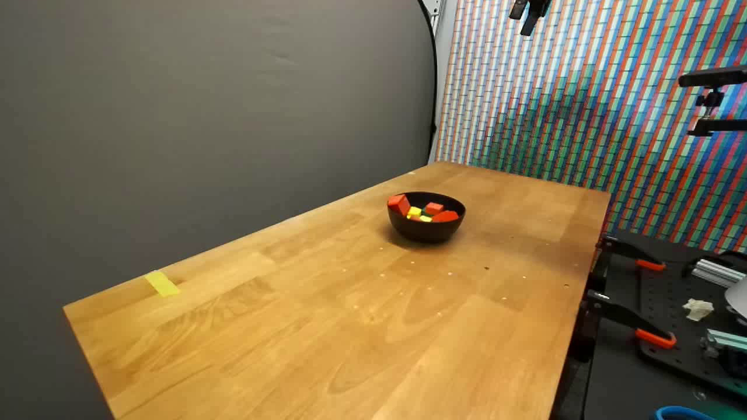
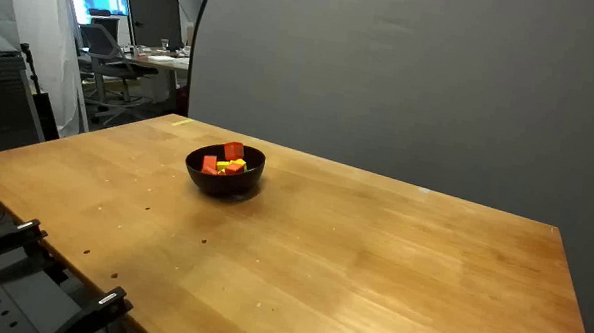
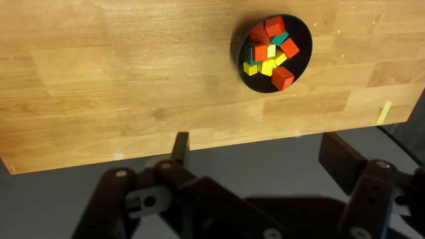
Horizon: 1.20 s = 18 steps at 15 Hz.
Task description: Remove the cubes from the bowl
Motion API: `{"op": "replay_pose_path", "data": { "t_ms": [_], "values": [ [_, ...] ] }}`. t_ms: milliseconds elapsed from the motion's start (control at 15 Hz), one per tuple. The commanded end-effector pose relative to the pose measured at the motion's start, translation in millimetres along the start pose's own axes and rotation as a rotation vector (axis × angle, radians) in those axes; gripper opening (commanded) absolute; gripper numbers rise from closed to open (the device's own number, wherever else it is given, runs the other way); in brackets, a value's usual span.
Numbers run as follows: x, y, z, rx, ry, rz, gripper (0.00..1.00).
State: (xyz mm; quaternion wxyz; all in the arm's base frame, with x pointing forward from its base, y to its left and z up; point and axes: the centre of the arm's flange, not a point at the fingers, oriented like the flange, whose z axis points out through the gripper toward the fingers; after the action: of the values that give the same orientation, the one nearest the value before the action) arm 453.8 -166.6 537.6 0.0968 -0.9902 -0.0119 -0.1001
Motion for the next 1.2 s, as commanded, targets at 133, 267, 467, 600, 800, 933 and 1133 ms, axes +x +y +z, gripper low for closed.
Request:
{"op": "replay_pose_path", "data": {
  "t_ms": [133,267,467,600,800,933,1133],
  "values": [
    [20,-5,28,-0.017,0.031,0.072,1.00],
    [38,-12,64,-0.022,-0.002,0.113,1.00],
    [63,-43,128,-0.007,0.033,0.139,1.00],
    [69,-67,166,-0.031,0.070,0.069,1.00],
    [78,-94,212,-0.047,0.128,-0.021,1.00],
    [83,-103,220,-0.020,0.137,-0.007,1.00],
    [76,-109,228,-0.035,0.098,0.002,1.00]
  ]
}}
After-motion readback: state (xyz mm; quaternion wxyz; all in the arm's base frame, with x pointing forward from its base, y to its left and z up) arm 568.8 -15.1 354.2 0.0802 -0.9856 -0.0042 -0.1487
